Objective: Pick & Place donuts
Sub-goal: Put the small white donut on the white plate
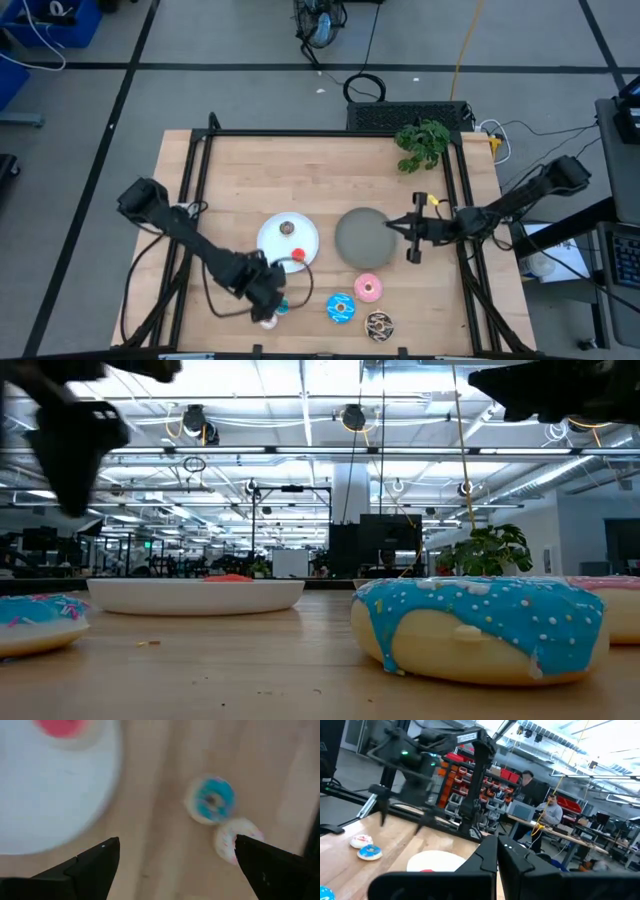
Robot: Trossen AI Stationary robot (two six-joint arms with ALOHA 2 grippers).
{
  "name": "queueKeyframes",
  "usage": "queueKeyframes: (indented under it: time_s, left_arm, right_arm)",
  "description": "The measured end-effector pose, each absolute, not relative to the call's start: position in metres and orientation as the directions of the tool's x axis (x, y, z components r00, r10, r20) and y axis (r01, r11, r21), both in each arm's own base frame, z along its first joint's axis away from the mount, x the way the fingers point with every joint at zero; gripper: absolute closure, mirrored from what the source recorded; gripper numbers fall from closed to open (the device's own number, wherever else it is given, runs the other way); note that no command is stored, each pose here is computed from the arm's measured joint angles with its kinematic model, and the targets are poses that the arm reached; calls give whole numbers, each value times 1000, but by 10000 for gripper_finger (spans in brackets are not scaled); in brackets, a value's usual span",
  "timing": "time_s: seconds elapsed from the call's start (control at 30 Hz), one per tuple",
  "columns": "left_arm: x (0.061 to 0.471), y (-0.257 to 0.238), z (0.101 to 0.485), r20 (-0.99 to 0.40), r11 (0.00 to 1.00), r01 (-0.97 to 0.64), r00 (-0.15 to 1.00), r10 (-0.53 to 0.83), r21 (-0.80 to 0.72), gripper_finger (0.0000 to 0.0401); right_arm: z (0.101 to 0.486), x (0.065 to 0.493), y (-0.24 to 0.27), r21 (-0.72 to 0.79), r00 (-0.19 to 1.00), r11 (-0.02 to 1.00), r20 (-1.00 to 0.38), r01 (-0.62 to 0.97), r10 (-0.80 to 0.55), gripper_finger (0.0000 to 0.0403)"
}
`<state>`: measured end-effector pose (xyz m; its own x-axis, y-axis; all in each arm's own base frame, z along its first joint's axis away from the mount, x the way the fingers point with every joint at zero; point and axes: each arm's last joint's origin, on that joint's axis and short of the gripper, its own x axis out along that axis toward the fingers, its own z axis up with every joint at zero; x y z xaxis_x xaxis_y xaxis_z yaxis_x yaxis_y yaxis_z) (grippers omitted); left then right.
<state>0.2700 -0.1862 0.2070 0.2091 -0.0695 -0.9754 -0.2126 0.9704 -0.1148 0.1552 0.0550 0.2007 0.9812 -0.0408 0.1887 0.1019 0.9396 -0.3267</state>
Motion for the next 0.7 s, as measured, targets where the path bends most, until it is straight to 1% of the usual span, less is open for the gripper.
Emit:
queueKeyframes:
  time_s: [0.1,0.23,0.33,0.43,0.57,0.7]
  left_arm:
    - [270,-204,207,-974,972,-193,205,-95,-136,24]
    - [272,-224,213,-966,968,-191,232,-116,-163,72]
    - [274,-233,213,-962,964,-216,255,-95,-153,109]
    - [275,-235,203,-967,966,-230,245,-64,-122,131]
    - [277,-238,188,-979,969,-229,199,-46,-92,132]
    - [278,-240,180,-985,974,-210,165,-52,-87,112]
  right_arm:
    - [199,151,53,-323,980,941,195,104,-41,403]
    - [198,151,53,-322,980,941,193,102,-40,403]
    - [198,151,53,-321,980,942,194,100,-38,403]
    - [198,151,54,-321,981,942,194,96,-34,403]
    - [198,150,55,-324,981,942,194,88,-25,403]
    - [198,150,55,-335,981,938,194,90,-24,403]
